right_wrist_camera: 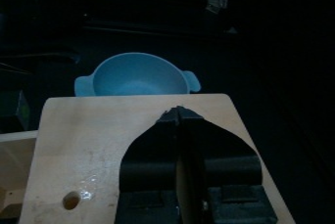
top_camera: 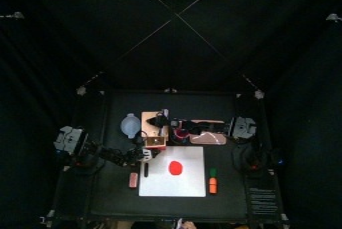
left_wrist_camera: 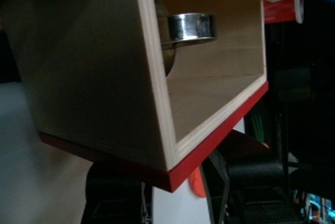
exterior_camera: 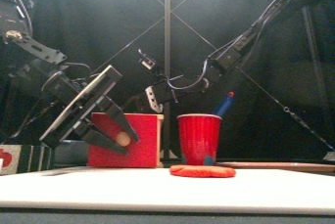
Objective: Get the cutter from the drawer then cut the dough then place the extra dough in the bowl
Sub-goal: Place the cutter on the board
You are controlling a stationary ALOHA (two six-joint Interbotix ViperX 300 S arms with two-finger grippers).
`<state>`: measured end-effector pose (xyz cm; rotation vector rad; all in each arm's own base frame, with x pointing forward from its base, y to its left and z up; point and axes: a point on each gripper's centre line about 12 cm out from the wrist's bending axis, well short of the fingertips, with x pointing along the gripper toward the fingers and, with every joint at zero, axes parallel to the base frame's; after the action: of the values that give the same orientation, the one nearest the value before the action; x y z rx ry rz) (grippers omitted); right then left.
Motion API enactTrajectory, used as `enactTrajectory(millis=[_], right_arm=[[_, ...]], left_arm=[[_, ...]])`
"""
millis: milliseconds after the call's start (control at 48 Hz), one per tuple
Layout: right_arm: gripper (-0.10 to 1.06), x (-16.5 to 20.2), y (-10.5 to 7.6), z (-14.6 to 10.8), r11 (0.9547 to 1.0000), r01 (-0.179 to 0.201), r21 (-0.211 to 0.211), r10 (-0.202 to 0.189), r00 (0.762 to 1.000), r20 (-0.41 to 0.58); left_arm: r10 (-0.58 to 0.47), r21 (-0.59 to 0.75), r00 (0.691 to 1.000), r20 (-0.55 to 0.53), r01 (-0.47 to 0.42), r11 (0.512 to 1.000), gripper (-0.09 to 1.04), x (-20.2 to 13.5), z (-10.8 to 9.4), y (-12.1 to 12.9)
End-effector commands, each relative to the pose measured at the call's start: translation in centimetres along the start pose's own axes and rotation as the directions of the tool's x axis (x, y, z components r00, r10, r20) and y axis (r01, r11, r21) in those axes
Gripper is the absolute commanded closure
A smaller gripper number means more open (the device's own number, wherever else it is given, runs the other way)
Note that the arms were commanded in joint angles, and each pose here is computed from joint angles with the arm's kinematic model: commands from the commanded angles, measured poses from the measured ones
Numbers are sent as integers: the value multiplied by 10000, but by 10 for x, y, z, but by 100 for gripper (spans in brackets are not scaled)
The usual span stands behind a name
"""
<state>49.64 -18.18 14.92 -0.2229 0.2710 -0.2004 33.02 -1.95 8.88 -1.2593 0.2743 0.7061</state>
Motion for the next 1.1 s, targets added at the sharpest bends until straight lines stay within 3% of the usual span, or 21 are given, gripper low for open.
enactTrajectory(millis=[21,771,1104], right_arm=[[102,-2,-7,-4,9999,132,-5,-132,9997,-206],[102,-1,-7,-7,9999,115,4,-114,9996,-264],[102,-1,-5,-6,10000,90,-6,-90,9997,-242]], left_arm=[[-325,35,9990,-314,327,9995,46,-3,-13,-12],[-176,70,9989,-439,179,9998,43,-1,-25,-9],[-179,89,9989,-433,183,9998,17,-1,-24,-9]])
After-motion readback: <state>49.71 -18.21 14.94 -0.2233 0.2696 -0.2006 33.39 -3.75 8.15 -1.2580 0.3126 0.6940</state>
